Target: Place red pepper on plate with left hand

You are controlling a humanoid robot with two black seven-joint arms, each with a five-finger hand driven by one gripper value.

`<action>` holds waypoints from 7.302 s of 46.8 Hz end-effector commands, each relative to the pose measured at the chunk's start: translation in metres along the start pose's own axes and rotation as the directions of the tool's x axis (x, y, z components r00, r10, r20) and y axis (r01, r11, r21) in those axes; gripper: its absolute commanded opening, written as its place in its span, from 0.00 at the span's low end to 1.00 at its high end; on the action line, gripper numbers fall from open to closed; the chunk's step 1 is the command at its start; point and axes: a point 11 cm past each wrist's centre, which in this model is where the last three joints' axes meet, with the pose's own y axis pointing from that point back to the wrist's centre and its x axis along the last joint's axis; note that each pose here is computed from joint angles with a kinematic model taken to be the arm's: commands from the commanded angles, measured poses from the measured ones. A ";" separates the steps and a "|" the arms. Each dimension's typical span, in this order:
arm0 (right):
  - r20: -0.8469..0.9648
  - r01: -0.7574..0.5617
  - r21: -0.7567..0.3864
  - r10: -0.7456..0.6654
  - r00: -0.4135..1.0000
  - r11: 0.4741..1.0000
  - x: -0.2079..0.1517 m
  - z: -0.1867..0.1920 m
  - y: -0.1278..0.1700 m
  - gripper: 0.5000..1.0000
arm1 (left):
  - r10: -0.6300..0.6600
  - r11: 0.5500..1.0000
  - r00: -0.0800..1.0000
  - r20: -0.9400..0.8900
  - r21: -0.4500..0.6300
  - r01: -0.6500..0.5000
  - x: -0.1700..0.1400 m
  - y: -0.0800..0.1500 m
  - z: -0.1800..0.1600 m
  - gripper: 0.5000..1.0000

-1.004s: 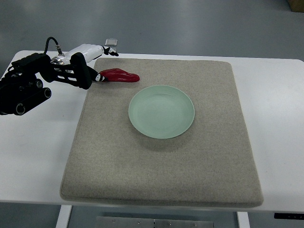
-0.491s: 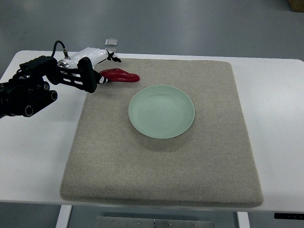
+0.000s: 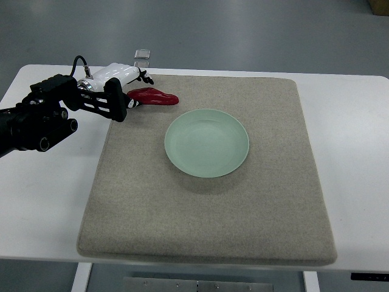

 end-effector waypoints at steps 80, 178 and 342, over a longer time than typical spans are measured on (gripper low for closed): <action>0.000 0.000 0.000 0.000 1.000 1.000 0.000 0.000 0.000 0.86 | -0.013 1.000 1.000 -0.007 0.008 0.013 -0.013 -0.008 0.007 0.19; 0.000 0.000 0.000 0.000 1.000 1.000 0.000 0.000 0.000 0.86 | -0.018 0.817 0.993 0.113 -0.571 0.080 -0.018 -0.001 0.152 0.00; 0.000 0.000 0.000 0.000 1.000 1.000 0.000 0.000 0.000 0.86 | 0.346 0.853 -0.450 -0.823 0.476 -0.213 -0.004 0.009 0.003 0.98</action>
